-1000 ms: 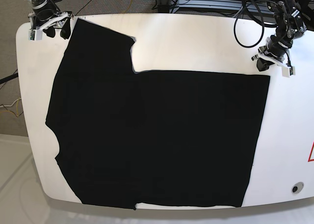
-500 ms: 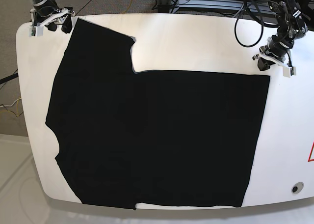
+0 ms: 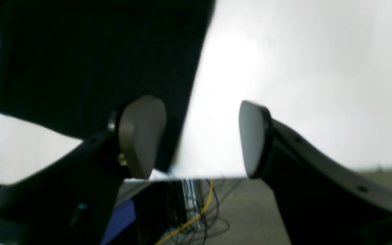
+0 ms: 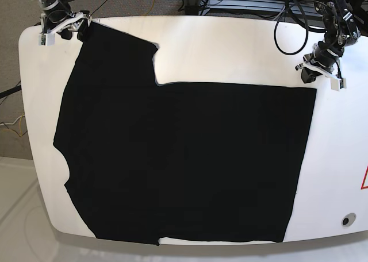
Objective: Fold the T-shirt properly
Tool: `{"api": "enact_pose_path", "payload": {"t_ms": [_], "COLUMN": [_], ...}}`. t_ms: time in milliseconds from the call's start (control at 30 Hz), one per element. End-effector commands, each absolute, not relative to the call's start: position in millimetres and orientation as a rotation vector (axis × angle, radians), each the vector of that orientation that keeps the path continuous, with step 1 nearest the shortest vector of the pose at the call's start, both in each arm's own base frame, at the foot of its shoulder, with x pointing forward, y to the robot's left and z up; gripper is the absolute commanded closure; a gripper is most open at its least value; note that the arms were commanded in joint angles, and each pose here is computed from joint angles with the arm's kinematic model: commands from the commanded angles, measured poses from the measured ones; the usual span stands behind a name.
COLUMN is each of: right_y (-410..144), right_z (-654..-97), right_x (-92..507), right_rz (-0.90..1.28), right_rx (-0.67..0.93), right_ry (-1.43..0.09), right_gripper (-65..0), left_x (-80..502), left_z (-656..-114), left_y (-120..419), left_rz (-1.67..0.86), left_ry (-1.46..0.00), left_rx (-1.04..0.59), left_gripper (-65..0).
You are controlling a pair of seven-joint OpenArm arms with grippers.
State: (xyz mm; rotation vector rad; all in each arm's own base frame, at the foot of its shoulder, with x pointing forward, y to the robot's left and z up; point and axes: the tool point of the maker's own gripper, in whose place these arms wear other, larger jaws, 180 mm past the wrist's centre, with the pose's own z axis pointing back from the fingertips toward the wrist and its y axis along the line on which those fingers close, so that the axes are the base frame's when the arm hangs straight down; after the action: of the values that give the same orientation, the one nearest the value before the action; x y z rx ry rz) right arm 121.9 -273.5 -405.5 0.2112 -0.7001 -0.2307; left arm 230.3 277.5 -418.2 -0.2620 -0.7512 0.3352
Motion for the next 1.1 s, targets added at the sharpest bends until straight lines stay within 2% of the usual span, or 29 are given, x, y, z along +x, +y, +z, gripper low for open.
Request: {"api": "enact_pose_path", "payload": {"t_ms": [0, 67, 267, 533, 1067], "right_y": [-276, -277, -278, -275, -268], "right_z": [-397, -397, -399, -398, -405], "right_x": [130, 133, 140, 143, 134], "right_rz": [-0.22, -0.224, -0.242, -0.239, -0.246], "right_rx": [0.215, 0.216, 0.224, 0.228, 0.241], "right_ry": [-0.741, -0.747, -0.756, -0.759, -0.733], "right_gripper": [-36.3, -36.3, -36.6, -36.4, -36.3], "left_x": [233, 232, 231, 232, 234], "left_z": [-414, -414, -416, -416, -415], "left_y": [281, 281, 276, 277, 268], "left_rz": [0.329, 0.33, 0.333, 0.329, 0.315], "left_ry": [-0.761, -0.759, -0.744, -0.745, -0.743], "left_rx": [-0.254, -0.254, -0.277, -0.274, -0.307], "left_gripper": [-8.9, -11.3, -9.2, -14.7, -20.4]}}
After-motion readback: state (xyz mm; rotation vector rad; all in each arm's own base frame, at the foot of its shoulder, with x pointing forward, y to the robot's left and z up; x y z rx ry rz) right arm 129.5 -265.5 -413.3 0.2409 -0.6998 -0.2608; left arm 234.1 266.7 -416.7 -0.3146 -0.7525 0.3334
